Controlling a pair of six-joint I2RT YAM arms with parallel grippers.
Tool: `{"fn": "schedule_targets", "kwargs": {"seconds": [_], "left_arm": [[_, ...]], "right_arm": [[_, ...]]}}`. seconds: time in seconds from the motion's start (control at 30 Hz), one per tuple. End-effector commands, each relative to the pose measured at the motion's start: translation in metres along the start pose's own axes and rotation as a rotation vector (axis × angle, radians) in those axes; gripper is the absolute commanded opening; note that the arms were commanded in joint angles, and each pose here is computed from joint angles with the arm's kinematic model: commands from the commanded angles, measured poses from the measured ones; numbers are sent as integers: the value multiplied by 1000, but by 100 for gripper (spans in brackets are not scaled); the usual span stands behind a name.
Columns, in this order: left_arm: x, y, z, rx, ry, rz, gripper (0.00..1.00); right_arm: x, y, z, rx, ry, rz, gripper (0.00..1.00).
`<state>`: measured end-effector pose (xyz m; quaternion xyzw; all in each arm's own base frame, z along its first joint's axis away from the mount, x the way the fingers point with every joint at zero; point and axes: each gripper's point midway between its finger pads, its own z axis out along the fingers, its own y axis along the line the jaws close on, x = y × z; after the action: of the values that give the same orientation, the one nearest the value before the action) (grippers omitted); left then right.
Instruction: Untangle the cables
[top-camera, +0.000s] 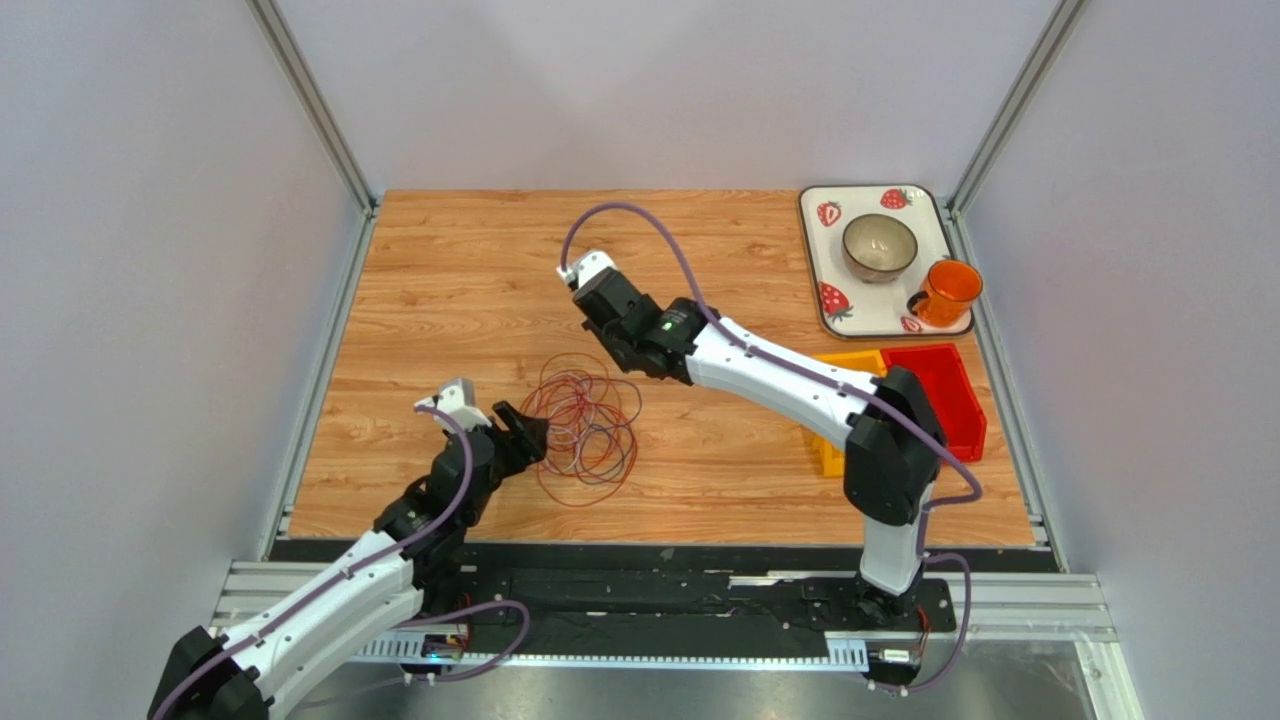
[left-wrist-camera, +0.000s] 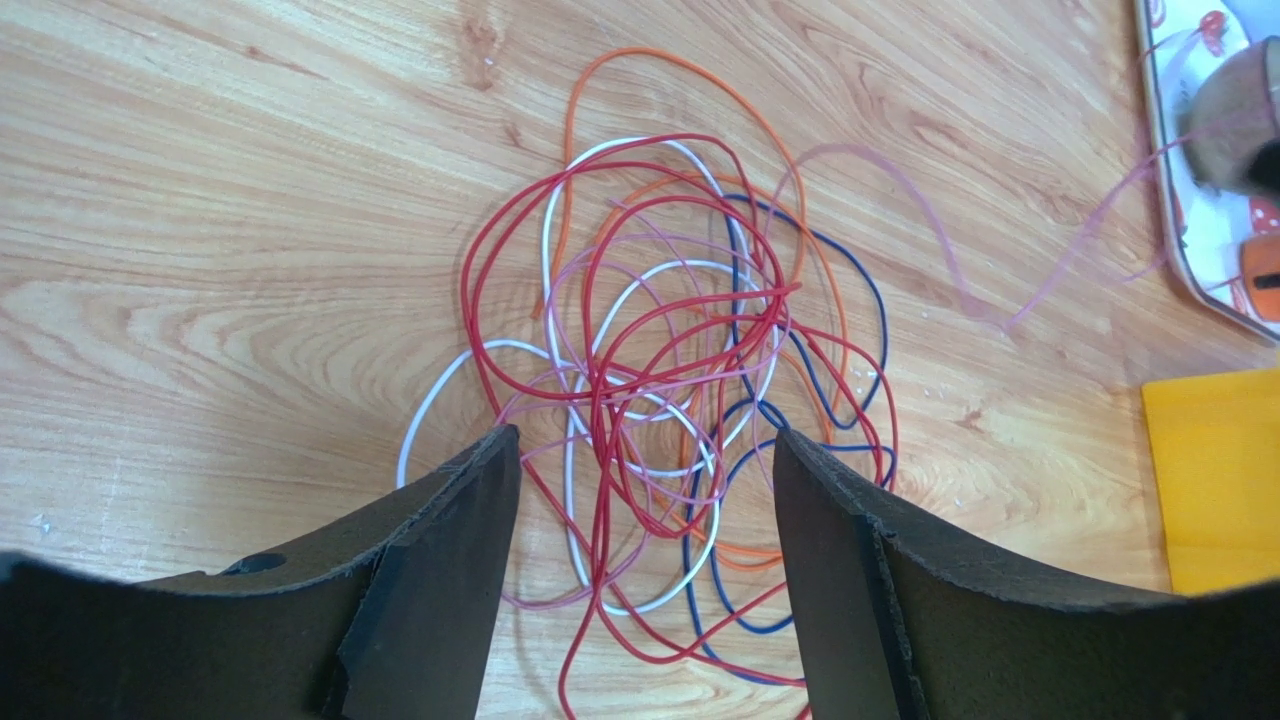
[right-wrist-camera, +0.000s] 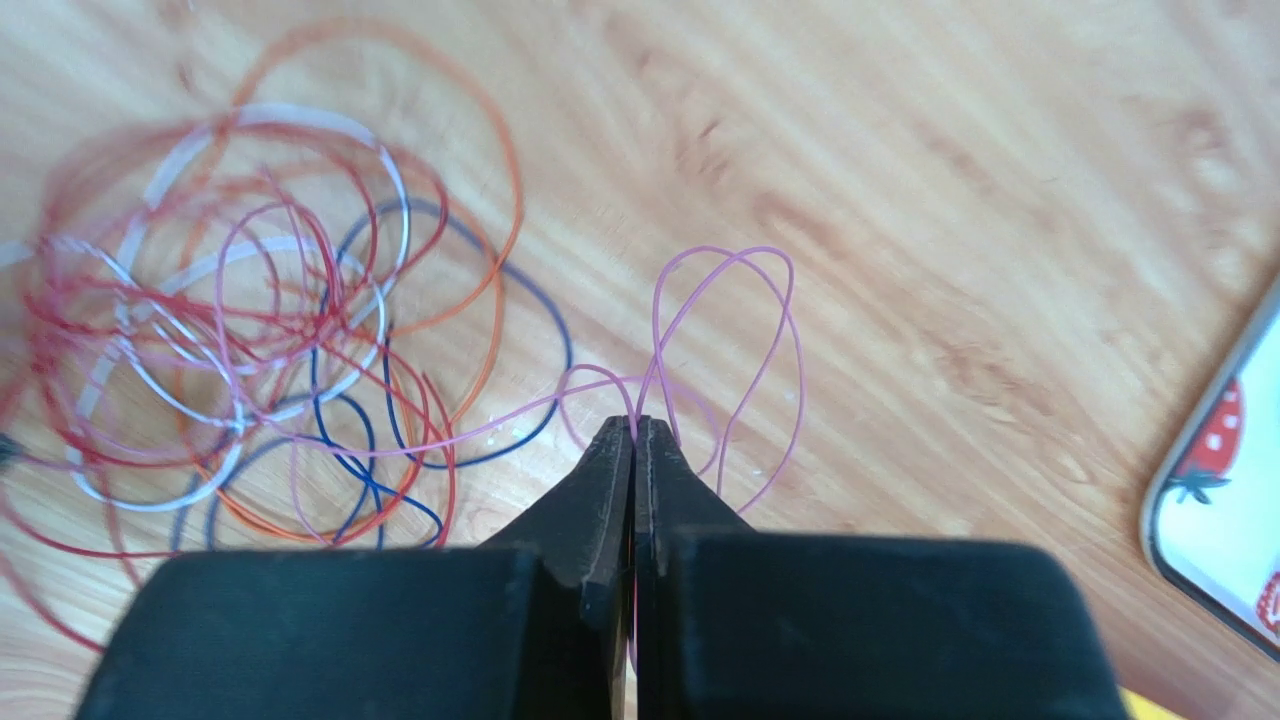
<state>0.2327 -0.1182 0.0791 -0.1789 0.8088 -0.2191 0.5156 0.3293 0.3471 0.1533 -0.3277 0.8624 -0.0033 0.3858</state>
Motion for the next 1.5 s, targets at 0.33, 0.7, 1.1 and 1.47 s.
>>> {"fn": "schedule_targets", "kwargs": {"seconds": [0.33,0.7,1.1,1.47], "left_arm": [[-8,-50,22,140,19,96,71],[1,-78,92,25,104,155,63],[20,-83,116,-16,189,189,46],[17,-117,110,181,160,194,65]], "right_arm": [[-98,-120,-184,140,-375,342,0],[-122,-227,-338,368,-682,517,0],[-132,-255,-414,359,-943,580,0],[-88,-277,-410,544,-887,598,0]]}}
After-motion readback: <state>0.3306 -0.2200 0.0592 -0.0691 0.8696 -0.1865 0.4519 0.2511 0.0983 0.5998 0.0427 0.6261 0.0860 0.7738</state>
